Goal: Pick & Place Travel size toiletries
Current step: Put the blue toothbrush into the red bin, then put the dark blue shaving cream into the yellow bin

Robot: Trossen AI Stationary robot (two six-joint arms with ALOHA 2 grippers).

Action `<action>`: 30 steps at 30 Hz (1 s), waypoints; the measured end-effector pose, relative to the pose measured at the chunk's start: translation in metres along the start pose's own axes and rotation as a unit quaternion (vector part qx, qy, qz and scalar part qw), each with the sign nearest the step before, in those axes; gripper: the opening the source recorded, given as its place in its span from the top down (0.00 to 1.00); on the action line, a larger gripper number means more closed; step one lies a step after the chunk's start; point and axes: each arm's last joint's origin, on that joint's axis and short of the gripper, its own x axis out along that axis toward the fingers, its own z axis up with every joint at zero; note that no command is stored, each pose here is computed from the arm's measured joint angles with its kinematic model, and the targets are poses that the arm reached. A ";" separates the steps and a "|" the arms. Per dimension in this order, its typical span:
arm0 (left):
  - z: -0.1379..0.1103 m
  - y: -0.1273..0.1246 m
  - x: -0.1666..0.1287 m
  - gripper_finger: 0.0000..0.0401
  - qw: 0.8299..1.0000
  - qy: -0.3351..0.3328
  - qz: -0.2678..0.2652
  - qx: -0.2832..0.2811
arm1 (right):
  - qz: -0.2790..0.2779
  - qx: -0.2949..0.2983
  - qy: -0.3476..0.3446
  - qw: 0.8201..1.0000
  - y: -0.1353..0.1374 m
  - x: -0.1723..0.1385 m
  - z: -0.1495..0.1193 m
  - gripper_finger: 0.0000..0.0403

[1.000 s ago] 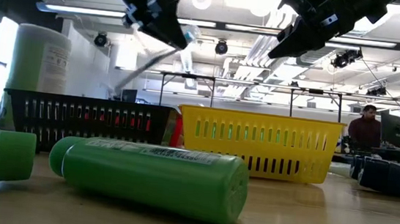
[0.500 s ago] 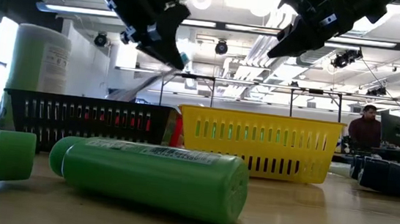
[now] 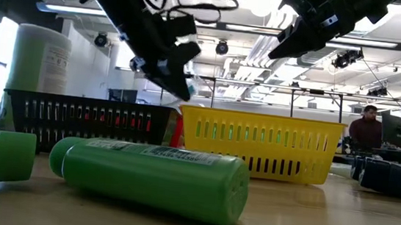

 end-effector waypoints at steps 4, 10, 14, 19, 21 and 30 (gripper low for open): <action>-0.002 -0.002 0.003 0.84 1.000 0.001 -0.003 0.002 | 0.000 0.000 0.000 1.000 0.000 0.000 0.000 0.99; -0.004 -0.001 0.004 0.84 1.000 0.008 0.000 0.010 | 0.000 0.000 0.000 1.000 0.000 0.000 0.000 0.99; -0.003 0.001 0.005 0.81 1.000 0.010 0.004 0.009 | 0.000 0.000 0.000 1.000 0.000 0.000 0.000 0.99; -0.003 0.002 0.006 0.67 1.000 0.010 0.006 0.006 | 0.000 0.000 0.000 1.000 0.000 0.000 0.000 0.99; -0.003 0.002 0.006 0.62 1.000 0.010 0.006 0.010 | 0.000 0.000 0.000 1.000 0.000 0.000 0.000 0.99; 0.037 0.009 -0.023 0.56 0.999 -0.039 -0.013 0.028 | 0.000 0.000 0.000 1.000 0.000 0.000 0.000 0.99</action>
